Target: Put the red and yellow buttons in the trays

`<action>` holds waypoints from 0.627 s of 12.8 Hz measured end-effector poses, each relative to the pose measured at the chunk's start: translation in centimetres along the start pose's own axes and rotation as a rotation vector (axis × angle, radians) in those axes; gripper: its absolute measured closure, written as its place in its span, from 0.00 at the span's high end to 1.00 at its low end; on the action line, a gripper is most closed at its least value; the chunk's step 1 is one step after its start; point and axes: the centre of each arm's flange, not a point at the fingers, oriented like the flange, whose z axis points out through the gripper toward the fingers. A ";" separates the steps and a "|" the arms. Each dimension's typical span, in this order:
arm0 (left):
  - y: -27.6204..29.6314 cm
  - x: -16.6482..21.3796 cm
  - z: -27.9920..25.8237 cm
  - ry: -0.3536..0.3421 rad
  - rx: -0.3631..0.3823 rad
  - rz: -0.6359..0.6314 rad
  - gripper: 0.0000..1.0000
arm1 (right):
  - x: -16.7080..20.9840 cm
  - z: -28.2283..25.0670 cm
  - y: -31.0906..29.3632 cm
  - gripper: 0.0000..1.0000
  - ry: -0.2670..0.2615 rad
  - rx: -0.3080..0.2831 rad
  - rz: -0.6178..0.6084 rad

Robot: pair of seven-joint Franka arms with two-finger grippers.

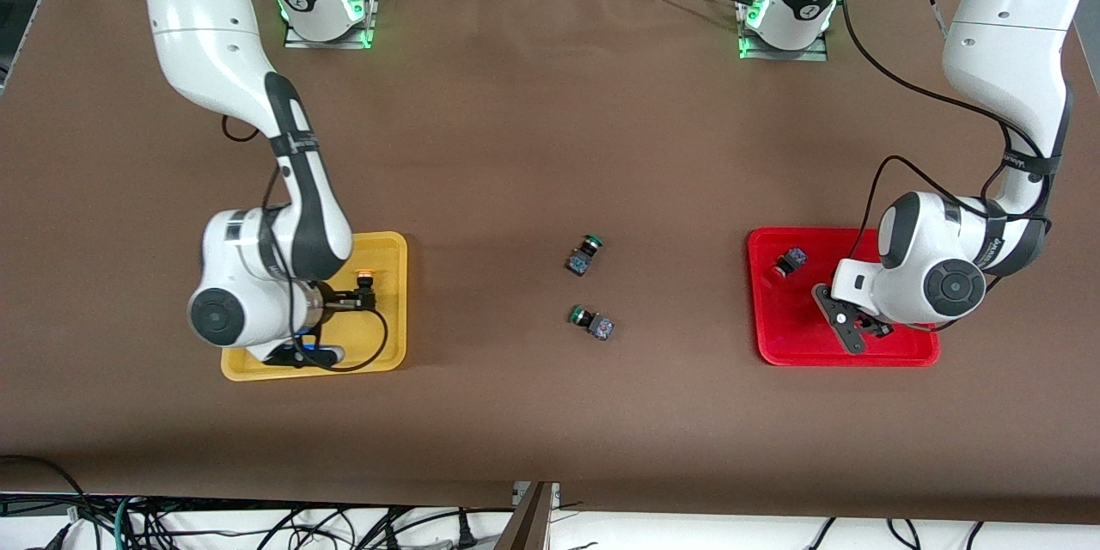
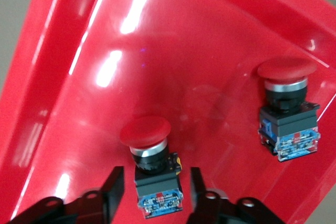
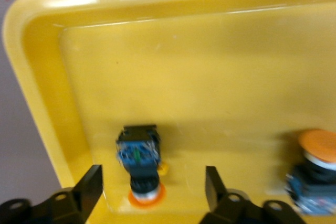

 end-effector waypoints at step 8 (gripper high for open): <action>3.7 -1.6 -22.9 0.006 -0.105 -0.457 1.00 | -7.8 -17.3 6.8 1.00 -0.057 -0.030 -0.097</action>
